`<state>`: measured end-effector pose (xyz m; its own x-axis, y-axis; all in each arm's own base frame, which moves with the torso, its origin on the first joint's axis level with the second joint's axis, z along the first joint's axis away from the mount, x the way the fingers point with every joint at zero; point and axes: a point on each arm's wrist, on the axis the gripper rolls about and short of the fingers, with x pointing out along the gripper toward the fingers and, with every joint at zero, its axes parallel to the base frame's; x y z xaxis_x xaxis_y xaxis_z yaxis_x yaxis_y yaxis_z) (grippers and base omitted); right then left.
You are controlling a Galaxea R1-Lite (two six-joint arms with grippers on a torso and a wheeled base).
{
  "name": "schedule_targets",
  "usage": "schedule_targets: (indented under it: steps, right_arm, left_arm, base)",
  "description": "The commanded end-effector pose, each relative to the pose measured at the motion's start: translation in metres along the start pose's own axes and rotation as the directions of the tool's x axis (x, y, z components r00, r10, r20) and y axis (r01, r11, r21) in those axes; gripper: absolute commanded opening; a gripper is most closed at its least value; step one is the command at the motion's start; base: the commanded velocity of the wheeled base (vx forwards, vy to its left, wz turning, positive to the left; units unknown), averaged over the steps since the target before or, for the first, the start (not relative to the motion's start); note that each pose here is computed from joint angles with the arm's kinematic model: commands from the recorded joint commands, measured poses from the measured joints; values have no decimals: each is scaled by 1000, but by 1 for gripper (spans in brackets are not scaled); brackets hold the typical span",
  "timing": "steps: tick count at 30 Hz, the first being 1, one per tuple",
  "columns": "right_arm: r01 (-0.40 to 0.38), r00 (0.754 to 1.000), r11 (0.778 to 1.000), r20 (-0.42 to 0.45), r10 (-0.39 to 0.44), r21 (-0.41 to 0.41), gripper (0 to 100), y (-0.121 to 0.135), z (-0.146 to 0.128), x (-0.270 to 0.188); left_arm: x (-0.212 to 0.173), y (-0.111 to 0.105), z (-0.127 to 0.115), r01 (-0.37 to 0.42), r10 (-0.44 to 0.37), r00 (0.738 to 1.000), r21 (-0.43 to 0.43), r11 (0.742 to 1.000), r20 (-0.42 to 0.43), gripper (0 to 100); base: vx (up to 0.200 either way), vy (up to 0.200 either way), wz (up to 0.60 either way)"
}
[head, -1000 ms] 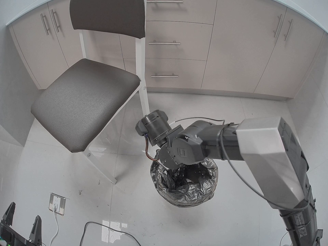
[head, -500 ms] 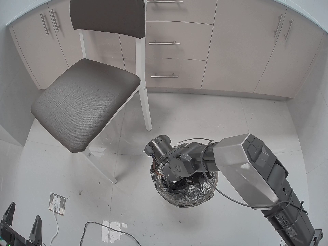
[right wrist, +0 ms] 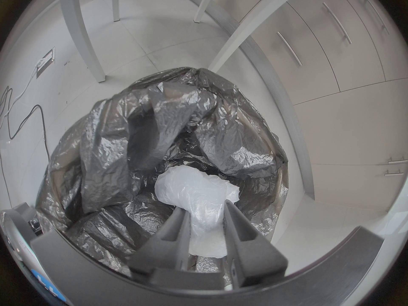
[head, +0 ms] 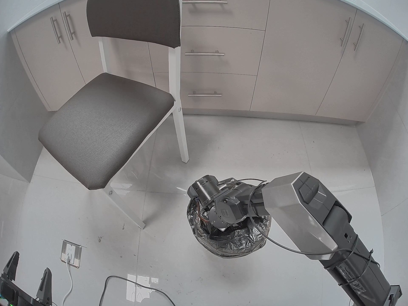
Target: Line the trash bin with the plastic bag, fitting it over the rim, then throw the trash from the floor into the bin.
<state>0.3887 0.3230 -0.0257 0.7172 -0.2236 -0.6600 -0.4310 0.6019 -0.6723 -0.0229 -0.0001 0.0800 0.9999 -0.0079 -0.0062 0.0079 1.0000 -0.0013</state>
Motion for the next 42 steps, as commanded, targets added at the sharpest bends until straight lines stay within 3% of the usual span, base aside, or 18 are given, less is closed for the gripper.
schedule_targets:
  steps: [1,15,16,26,42]
  right_arm:
    - [-2,1000,1000,0,2,-6,0,3,-1,1]
    - [-3,1000,1000,4,3,-7,0,4,0,-1]
    - [-3,1000,1000,4,3,-7,100,4,0,-1]
    - [11,998,1000,54,-12,23,100,7,5,4]
    - [12,998,1000,55,-13,24,100,8,5,5]
  left_arm:
    - [0,0,-5,0,0,1000,0,1000,-1,100]
    - [0,0,-5,0,0,1000,0,1000,-1,100]
    - [0,0,-5,0,0,1000,0,1000,-1,100]
    - [0,0,-5,0,0,1000,0,1000,-1,100]
    - [0,0,-5,0,0,1000,0,1000,-1,100]
  base:
    - [0,0,0]
    - [0,0,0]
    - [0,0,0]
    - [0,0,0]
    - [0,0,0]
